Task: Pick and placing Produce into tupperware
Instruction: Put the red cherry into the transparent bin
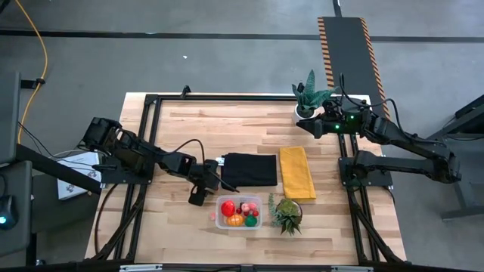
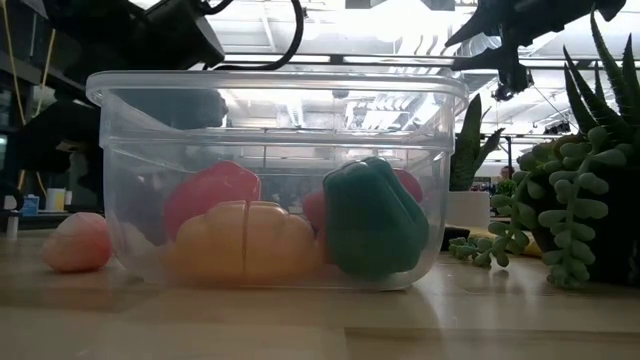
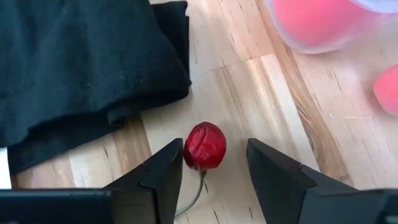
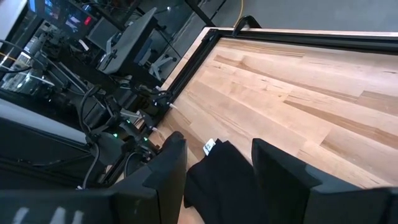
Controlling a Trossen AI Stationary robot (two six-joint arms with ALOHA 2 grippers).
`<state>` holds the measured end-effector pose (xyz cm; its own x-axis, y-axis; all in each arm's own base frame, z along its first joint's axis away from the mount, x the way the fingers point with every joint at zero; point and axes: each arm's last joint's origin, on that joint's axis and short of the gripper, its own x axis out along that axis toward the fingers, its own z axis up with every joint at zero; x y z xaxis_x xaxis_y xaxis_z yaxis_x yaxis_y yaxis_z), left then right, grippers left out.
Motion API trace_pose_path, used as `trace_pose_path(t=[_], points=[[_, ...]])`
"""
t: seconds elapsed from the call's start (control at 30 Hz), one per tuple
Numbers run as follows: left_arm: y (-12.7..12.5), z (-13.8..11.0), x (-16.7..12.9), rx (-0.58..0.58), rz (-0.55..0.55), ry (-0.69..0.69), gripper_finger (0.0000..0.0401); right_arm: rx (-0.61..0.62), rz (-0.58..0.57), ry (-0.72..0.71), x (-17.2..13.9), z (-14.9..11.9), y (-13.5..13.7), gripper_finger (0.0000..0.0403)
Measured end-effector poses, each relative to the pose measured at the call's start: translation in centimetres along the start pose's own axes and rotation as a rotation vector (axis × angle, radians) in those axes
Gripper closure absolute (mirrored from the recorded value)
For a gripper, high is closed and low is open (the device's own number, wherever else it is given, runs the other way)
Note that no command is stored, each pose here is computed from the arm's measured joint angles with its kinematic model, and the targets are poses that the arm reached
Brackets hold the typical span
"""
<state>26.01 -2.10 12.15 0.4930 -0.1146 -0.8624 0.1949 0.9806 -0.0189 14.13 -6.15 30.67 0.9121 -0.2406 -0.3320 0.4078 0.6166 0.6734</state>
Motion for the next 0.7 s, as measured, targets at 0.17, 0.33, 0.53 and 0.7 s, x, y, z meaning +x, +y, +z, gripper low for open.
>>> trace_pose_path(t=[0.17,0.33,0.53,0.7], points=[[-0.05,0.00,0.00,0.000,-0.018,-0.001,0.0254,0.000,-0.001,0.000,0.00,0.00,0.00,0.0231],[-0.06,-0.02,0.00,-0.001,-0.019,0.000,0.0267,0.000,-0.001,-0.001,0.00,0.00,0.00,0.0231],[-0.06,-0.03,0.00,-0.020,-0.019,0.002,0.0281,0.000,-0.001,-0.001,0.00,0.00,0.00,0.0231],[-0.06,-0.05,0.00,-0.025,-0.019,0.004,0.0286,0.000,-0.001,-0.001,0.00,0.00,0.00,0.0231]])
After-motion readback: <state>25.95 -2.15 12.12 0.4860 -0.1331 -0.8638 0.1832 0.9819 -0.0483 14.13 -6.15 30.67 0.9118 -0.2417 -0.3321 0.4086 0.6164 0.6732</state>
